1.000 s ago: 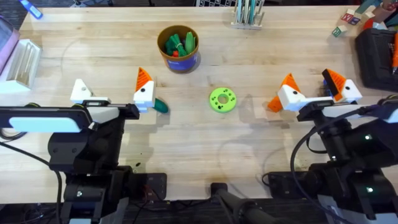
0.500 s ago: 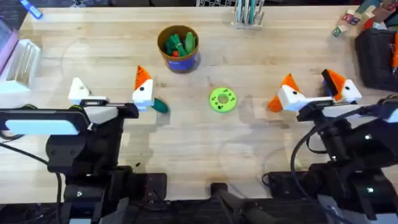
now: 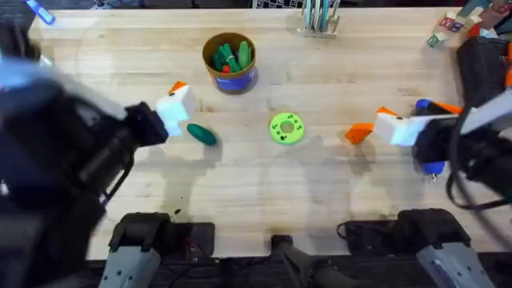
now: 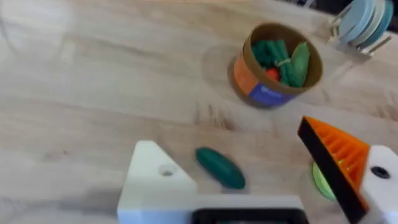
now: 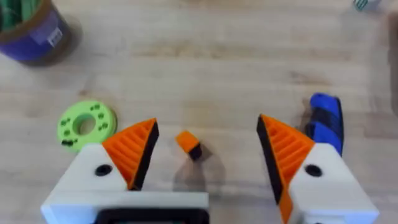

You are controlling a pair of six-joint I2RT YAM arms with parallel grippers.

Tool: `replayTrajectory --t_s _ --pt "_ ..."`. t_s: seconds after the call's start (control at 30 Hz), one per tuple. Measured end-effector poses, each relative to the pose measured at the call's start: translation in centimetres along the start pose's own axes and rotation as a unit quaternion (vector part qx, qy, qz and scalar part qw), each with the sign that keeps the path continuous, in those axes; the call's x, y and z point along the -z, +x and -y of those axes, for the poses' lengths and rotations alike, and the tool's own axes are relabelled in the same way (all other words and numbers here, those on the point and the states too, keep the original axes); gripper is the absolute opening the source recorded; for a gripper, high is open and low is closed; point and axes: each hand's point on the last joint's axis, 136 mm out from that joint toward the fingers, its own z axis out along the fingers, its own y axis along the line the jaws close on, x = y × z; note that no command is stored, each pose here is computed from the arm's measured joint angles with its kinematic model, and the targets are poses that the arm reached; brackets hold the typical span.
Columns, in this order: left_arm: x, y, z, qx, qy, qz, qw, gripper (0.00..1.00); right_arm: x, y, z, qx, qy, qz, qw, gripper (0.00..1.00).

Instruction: Pick up the gripper from the table and insert it into the empty holder that is missing its gripper. Then pick up a screw, insert it into the mounting hole, and use the screwdriver to tighten it. Finally, clean up the table by picking up the vegetable and placing it into the bucket.

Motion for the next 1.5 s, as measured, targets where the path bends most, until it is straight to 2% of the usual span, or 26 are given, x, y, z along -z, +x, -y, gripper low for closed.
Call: replayTrajectory --t_s 0.1,0.17,0.23,0.33,0.37,0.4,0.53,0.57,0.63,0.67,0.73,0.77,0.87,0.9,0.93,1.03,1.17,1.27,1.5 --pt "-1.6 1.4 0.1 0.036 -0.010 -0.086 0.996 0.985 -0.3 -0.7 0.0 -0.002 0.000 -0.042 0.999 0.964" --pt "-3.3 2.8 0.0 0.062 -0.017 -0.134 0.989 0.985 -0.9 -1.1 0.0 -0.003 0.001 -0.060 0.998 0.964" --pt "-4.8 4.5 -0.2 0.097 -0.026 -0.178 0.979 0.985 -1.4 -1.0 0.1 -0.004 0.001 -0.073 0.997 0.964" --pt "-6.6 6.9 -0.4 0.163 -0.046 -0.235 0.957 0.992 -2.0 -0.7 0.1 -0.004 0.001 -0.087 0.996 0.964" --pt "-7.0 7.5 -0.4 0.178 -0.050 -0.249 0.951 0.915 -2.1 -0.7 0.1 -0.004 0.001 -0.088 0.996 0.964" --pt "-7.4 8.0 -0.4 0.186 -0.051 -0.258 0.947 0.774 -2.2 -0.7 0.1 -0.004 0.001 -0.089 0.996 0.964" --pt "-8.0 8.8 -0.2 0.190 -0.045 -0.278 0.941 0.140 -2.2 -0.7 0.1 -0.004 0.001 -0.089 0.996 0.964" --pt "-7.9 8.8 0.0 0.181 -0.038 -0.279 0.942 0.037 -2.2 -0.7 0.1 -0.004 0.001 -0.089 0.996 0.964" --pt "-7.6 8.6 0.8 0.162 -0.017 -0.279 0.947 0.004 -2.2 -0.7 0.1 -0.004 0.001 -0.089 0.996 0.964" --pt "-7.2 8.4 1.6 0.144 -0.001 -0.276 0.950 0.061 -2.2 -0.7 0.1 -0.004 0.001 -0.089 0.996 0.964" --pt "-6.3 7.6 3.3 0.111 0.036 -0.264 0.957 0.248 -2.2 -0.7 0.1 -0.004 0.001 -0.089 0.996 0.964" --pt "-5.8 6.9 4.4 0.091 0.057 -0.252 0.962 0.366 -2.2 -0.7 0.1 -0.004 0.001 -0.089 0.996 0.964" --pt "-3.8 4.7 7.6 0.034 0.123 -0.208 0.970 0.832 -2.2 -0.7 0.1 -0.004 0.001 -0.089 0.996 0.964" --pt "-2.9 4.2 8.6 0.017 0.144 -0.195 0.970 0.943 -2.2 -0.7 0.1 -0.004 0.001 -0.089 0.996 0.964" --pt "-1.9 3.8 9.7 -0.004 0.169 -0.180 0.969 0.977 -2.2 -0.7 0.1 -0.004 0.001 -0.089 0.996 0.964" --pt "0.7 3.0 12.3 -0.051 0.232 -0.144 0.961 0.988 -2.2 -0.7 0.1 -0.004 0.001 -0.089 0.996 0.964" --pt "2.8 1.7 14.4 -0.079 0.284 -0.097 0.951 0.988 -2.2 -0.7 0.1 -0.004 0.001 -0.090 0.996 0.964" --pt "3.1 1.0 14.8 -0.084 0.293 -0.079 0.949 0.988 -2.2 -0.7 0.1 -0.004 0.001 -0.090 0.996 0.964" --pt "3.0 1.7 14.4 -0.088 0.285 -0.094 0.950 0.988 -2.2 -0.7 0.1 -0.004 0.001 -0.090 0.996 0.964"
